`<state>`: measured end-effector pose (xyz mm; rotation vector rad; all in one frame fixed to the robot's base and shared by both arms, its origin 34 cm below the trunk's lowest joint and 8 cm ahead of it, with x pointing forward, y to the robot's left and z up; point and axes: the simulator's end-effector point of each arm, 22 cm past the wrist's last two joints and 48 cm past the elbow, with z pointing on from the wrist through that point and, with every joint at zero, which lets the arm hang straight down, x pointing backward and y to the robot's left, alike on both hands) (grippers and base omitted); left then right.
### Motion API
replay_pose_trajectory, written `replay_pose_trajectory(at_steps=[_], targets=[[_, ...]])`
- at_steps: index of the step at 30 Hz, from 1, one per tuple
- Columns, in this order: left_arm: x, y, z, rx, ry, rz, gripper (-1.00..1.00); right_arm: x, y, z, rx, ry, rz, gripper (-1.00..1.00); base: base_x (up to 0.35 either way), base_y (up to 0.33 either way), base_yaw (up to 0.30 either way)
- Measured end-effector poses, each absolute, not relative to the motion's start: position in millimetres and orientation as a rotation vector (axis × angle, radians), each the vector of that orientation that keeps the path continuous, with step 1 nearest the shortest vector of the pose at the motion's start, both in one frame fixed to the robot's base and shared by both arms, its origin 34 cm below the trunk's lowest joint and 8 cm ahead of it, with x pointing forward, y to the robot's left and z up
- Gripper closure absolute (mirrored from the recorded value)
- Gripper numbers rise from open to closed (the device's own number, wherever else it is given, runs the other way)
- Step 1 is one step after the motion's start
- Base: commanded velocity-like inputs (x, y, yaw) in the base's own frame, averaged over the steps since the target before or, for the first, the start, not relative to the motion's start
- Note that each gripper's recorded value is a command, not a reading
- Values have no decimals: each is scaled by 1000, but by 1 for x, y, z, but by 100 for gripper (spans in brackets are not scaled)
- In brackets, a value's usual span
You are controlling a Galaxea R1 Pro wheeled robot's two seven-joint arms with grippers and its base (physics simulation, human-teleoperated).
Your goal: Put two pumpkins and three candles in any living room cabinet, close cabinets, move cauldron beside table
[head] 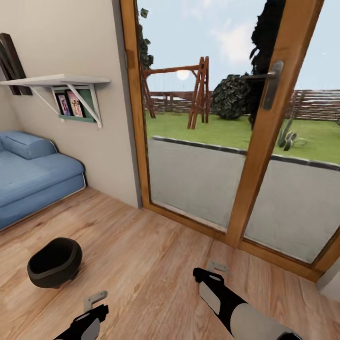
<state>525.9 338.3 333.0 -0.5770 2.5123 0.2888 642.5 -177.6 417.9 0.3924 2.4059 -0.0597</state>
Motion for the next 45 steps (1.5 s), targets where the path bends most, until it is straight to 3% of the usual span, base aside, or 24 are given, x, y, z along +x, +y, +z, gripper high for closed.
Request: replay_pose_trajectory(at_steps=[24,45], targets=[[526,338,333,-577,2513,289,-100,643,-175,418,359,2405,-66,-100,257,-181,282],[529,340,335,-588,2492,290,-100,643,-175,418,357,2406,-65,-100,9,-8,282]])
